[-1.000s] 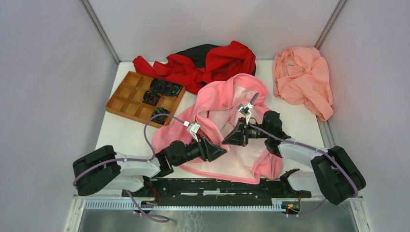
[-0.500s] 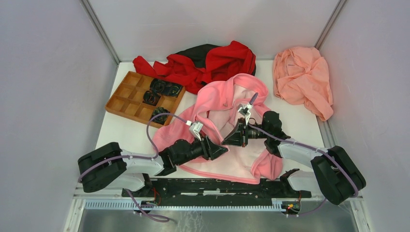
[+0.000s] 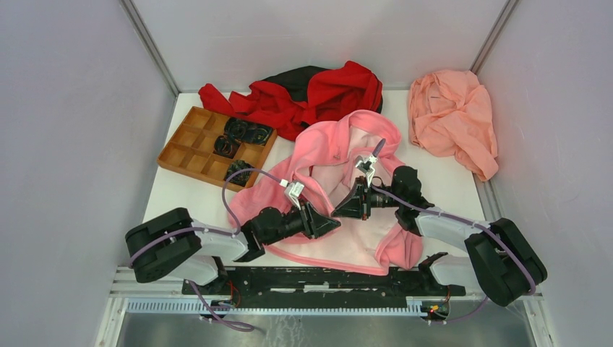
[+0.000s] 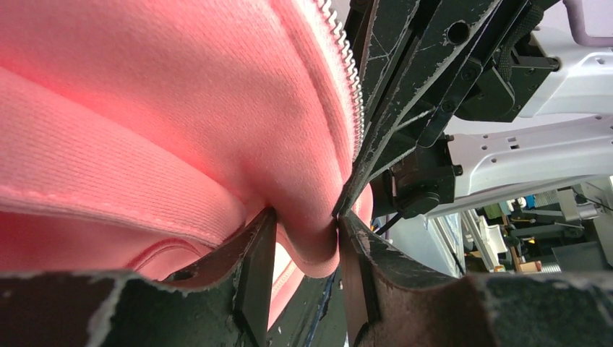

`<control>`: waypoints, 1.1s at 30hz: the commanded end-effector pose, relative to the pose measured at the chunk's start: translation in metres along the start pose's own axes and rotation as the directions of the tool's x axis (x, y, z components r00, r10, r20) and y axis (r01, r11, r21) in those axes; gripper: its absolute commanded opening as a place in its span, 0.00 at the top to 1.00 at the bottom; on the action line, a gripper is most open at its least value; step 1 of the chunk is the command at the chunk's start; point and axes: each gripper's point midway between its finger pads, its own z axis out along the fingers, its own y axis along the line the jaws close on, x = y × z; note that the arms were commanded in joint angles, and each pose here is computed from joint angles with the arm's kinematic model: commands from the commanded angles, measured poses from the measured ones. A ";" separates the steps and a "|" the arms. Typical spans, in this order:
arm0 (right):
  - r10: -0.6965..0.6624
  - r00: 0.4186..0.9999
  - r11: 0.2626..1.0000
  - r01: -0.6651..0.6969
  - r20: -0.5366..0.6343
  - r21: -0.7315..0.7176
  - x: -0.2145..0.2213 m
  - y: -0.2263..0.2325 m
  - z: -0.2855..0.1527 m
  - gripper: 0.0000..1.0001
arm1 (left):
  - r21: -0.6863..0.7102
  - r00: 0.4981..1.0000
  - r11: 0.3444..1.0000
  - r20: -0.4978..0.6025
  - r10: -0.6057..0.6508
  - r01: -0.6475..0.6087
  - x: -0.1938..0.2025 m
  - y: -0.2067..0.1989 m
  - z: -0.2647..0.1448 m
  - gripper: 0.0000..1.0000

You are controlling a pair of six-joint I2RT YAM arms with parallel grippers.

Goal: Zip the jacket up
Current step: Pick up the jacket from the center of the board.

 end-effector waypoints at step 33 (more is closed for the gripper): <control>-0.130 0.991 0.991 0.131 -0.043 0.032 -0.004 -0.005 0.003 1.00 | 0.061 0.990 0.998 -0.141 -0.020 0.029 0.014 0.003 0.001 0.80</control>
